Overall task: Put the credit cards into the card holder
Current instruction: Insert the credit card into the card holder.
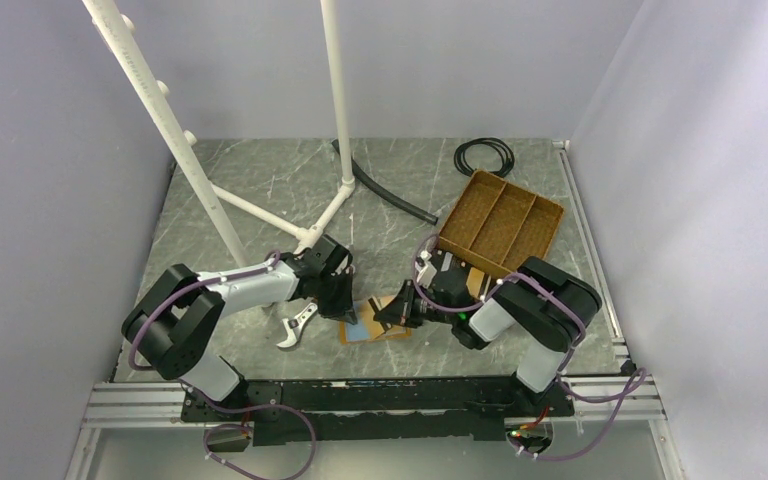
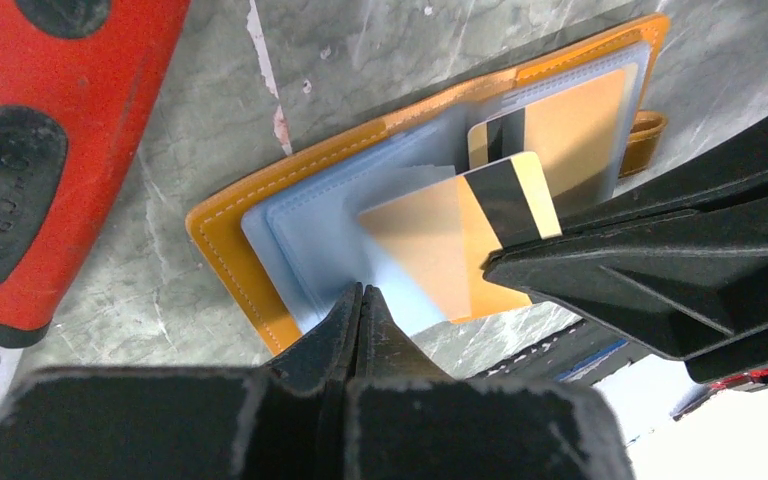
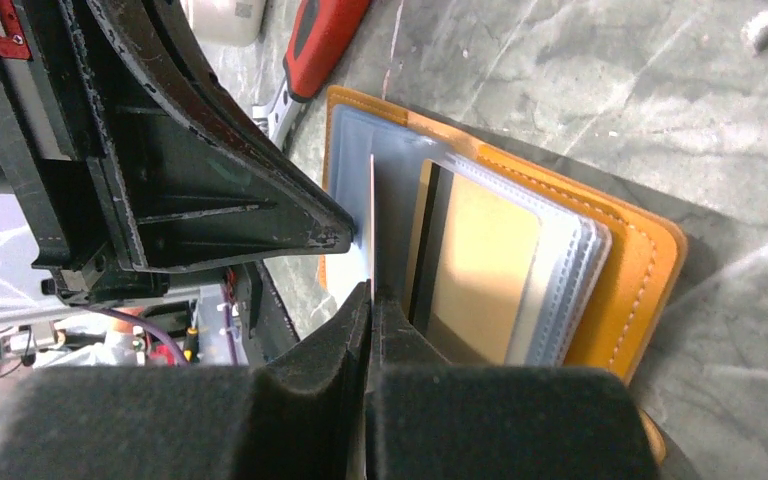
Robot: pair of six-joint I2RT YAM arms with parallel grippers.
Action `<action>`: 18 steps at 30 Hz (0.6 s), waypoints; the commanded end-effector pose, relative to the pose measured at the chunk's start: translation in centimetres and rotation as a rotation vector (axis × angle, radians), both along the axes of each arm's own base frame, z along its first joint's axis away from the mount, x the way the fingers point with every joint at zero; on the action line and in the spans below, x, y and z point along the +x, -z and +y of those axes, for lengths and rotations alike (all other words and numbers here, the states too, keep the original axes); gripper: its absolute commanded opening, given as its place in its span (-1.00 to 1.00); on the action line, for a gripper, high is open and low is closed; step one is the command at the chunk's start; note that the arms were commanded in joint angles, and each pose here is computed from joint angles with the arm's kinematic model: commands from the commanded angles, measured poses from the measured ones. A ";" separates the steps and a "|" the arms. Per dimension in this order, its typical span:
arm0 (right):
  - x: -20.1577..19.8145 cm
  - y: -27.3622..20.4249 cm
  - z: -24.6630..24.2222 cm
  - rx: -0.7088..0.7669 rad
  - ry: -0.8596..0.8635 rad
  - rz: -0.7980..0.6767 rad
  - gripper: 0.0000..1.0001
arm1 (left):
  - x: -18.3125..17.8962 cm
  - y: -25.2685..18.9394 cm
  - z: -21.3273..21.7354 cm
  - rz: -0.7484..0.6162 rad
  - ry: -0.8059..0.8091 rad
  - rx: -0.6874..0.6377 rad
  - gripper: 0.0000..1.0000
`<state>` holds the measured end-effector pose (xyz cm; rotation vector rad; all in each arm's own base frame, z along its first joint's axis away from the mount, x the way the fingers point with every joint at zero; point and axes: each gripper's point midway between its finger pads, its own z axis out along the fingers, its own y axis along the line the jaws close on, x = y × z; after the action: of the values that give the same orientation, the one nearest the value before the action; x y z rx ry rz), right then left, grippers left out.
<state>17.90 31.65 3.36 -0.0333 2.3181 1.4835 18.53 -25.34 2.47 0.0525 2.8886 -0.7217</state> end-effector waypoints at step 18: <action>-1.0 4.4 -3.4 -0.381 0.012 0.085 -0.35 | -1.3 -0.4 2.1 0.002 -0.014 0.065 -0.89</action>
<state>18.95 31.49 2.83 -0.0467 2.4563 1.2506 17.66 -23.58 4.22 0.0442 2.8825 -0.6496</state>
